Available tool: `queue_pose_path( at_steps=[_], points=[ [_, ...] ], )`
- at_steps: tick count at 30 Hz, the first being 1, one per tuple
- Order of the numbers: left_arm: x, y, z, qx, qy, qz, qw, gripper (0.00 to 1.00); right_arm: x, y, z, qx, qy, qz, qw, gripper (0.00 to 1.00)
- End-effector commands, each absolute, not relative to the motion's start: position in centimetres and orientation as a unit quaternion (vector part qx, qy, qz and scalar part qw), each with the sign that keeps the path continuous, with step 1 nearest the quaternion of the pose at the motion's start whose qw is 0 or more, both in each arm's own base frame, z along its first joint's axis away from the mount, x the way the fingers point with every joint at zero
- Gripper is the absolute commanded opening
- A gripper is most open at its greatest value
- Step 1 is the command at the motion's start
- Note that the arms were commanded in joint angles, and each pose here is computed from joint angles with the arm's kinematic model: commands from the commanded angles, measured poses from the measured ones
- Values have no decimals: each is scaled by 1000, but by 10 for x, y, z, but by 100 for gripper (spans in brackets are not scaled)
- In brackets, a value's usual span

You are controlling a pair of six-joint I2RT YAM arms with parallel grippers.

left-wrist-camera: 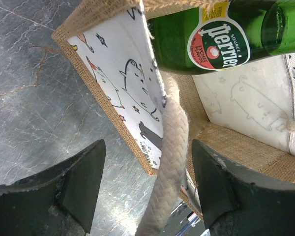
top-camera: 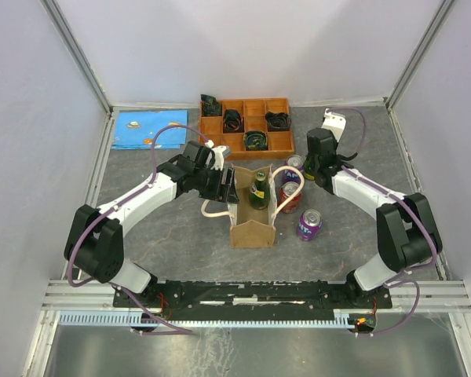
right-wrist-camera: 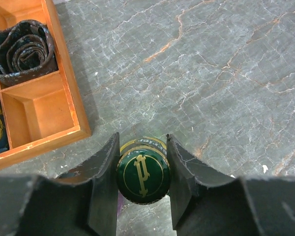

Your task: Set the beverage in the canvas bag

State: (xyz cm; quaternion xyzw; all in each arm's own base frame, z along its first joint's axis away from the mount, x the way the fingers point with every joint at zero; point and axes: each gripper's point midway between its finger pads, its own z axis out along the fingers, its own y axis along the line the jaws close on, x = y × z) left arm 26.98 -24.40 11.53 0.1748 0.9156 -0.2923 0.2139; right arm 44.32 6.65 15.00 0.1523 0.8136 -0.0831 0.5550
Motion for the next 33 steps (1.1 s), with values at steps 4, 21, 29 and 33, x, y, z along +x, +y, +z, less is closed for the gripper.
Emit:
queue_pose_path(
  at_steps=[4,21,29,33],
  points=[
    [279,-249,126,184,905,-303,233,77,438,59,209,165,779,-78,600,0],
    [289,-252,136,176,905,-299,248,77,444,73,357,144,711,-11,688,0],
    [289,-247,139,167,907,-295,250,77,428,112,413,117,689,118,705,0],
    [300,-245,155,161,903,-295,268,78,415,129,435,101,677,161,711,0]
  ],
)
